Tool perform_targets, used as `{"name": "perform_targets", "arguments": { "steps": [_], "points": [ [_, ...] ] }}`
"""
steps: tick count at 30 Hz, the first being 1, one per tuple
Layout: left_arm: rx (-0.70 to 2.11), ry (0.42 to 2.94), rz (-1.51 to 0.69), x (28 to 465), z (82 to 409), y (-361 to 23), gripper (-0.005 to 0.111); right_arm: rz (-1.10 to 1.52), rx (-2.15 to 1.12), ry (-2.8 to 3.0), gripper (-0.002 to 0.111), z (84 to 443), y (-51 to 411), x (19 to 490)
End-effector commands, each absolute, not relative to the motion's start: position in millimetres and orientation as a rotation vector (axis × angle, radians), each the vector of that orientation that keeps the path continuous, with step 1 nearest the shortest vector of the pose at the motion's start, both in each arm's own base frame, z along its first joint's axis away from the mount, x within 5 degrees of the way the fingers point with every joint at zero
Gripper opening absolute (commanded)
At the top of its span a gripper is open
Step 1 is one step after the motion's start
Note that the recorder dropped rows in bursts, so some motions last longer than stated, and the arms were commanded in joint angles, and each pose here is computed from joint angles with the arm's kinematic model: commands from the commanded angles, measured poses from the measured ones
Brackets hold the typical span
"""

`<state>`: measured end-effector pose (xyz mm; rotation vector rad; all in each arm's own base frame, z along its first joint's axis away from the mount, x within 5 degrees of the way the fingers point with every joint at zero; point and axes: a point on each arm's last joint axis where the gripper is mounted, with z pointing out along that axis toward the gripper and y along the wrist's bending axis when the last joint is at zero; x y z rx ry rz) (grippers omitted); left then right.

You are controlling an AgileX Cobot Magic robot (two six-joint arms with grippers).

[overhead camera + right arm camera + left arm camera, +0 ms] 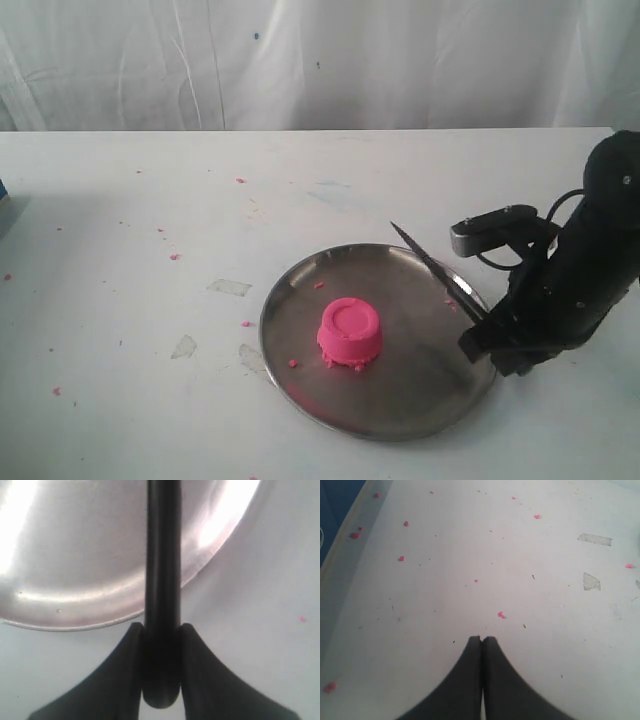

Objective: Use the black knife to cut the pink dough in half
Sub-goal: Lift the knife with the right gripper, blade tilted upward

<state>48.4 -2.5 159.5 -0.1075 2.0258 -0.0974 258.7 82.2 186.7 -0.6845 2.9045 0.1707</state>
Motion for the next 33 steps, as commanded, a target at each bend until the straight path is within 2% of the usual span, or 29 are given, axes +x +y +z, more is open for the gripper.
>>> {"name": "perform_targets", "arguments": {
  "steps": [1, 7, 10, 12, 19, 27, 33],
  "points": [
    [-0.098, 2.051, -0.100, 47.2, 156.4, -2.9, 0.000, 0.152, -0.643, 2.838, 0.000, 202.8, 78.7, 254.8],
    [-0.098, 2.051, -0.100, 47.2, 156.4, -2.9, 0.000, 0.233, -0.674, 2.699, 0.000, 252.6, 82.5, 224.4],
    [0.031, 1.993, 0.030, 49.6, 161.3, 0.4, 0.000, 0.242, -0.715, 2.661, 0.000, 265.9, 82.7, 206.7],
    [0.107, 1.950, 0.103, 51.0, 164.7, 1.7, 0.000, 0.244, -0.723, 2.636, 0.000, 267.7, 81.8, 197.5],
    [0.114, 1.872, 0.114, 53.4, 171.4, 1.6, 0.000, 0.279, -0.649, 2.556, 0.000, 263.9, 81.4, 192.9],
    [-0.258, 1.618, -0.294, 57.4, 193.2, -3.3, 0.000, 0.365, -0.657, 2.533, 0.000, 264.9, 87.2, 192.3],
    [-0.315, 1.394, -0.294, 56.5, 212.0, 3.6, 0.000, 0.375, -0.657, 2.529, 0.000, 265.2, 87.8, 192.3]
  ]
}}
